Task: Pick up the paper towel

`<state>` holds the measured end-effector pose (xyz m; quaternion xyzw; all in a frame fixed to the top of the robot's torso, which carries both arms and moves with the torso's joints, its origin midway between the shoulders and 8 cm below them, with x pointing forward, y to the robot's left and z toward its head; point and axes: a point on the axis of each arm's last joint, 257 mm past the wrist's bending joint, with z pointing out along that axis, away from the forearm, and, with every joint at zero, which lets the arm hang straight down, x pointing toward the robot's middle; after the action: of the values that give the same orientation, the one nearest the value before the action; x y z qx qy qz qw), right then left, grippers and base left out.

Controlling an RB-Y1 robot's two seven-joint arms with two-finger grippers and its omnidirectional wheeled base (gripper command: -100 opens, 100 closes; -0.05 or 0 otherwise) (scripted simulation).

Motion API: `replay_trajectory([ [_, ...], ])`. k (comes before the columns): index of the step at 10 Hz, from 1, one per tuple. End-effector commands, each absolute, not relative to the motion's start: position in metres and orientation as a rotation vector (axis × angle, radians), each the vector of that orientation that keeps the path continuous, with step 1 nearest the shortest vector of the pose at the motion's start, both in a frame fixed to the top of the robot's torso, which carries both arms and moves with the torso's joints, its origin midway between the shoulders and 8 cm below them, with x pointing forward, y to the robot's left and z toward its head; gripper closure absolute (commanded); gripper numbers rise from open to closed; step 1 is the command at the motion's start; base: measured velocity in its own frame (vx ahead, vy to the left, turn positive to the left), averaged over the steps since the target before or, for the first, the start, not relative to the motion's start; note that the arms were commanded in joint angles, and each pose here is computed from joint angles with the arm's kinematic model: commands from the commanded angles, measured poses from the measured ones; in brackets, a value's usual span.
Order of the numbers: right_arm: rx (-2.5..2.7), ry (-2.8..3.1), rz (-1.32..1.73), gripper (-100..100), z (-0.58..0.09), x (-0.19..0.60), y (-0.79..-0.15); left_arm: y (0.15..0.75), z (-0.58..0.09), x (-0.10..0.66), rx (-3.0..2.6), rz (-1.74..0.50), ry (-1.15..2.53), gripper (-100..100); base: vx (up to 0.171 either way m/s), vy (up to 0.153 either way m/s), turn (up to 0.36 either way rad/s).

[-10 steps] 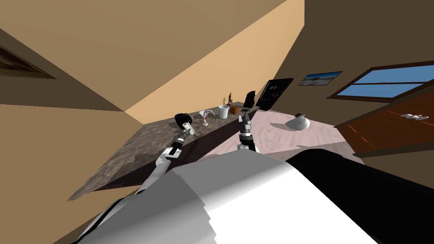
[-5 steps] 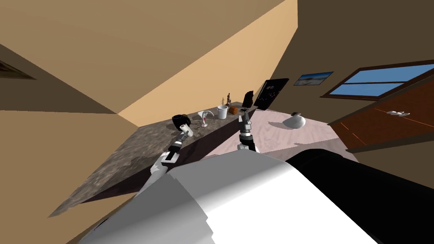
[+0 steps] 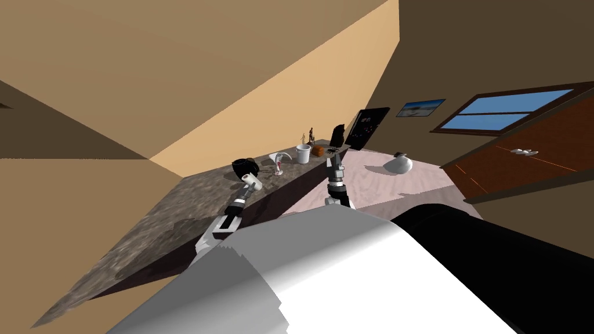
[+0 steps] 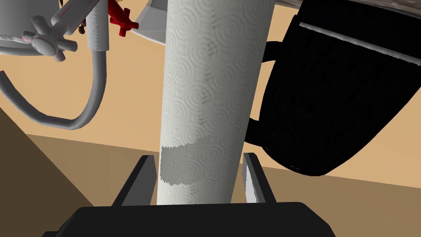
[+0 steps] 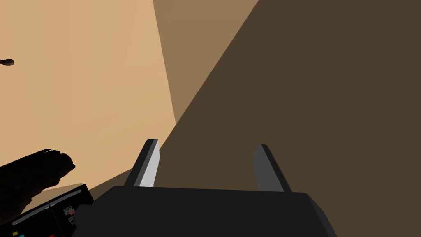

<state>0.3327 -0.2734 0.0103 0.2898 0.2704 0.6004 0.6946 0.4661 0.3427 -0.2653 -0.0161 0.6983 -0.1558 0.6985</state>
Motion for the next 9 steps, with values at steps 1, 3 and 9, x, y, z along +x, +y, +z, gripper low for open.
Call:
replay_trajectory([
  [1,0.647,0.604,1.340,0,0.010,0.333,-0.273,0.338,-0.260,0.461,-0.030,-0.352,1.548,100,0.003,-0.005,0.026],
  [3,0.647,0.604,1.340,0,0.010,0.333,-0.273,0.350,-0.259,0.443,-0.044,-0.320,1.557,100,0.033,0.008,-0.118],
  [9,0.647,0.604,1.340,0,0.010,0.333,-0.273,0.356,-0.249,0.421,-0.044,-0.292,1.554,0,0.025,0.011,-0.028],
])
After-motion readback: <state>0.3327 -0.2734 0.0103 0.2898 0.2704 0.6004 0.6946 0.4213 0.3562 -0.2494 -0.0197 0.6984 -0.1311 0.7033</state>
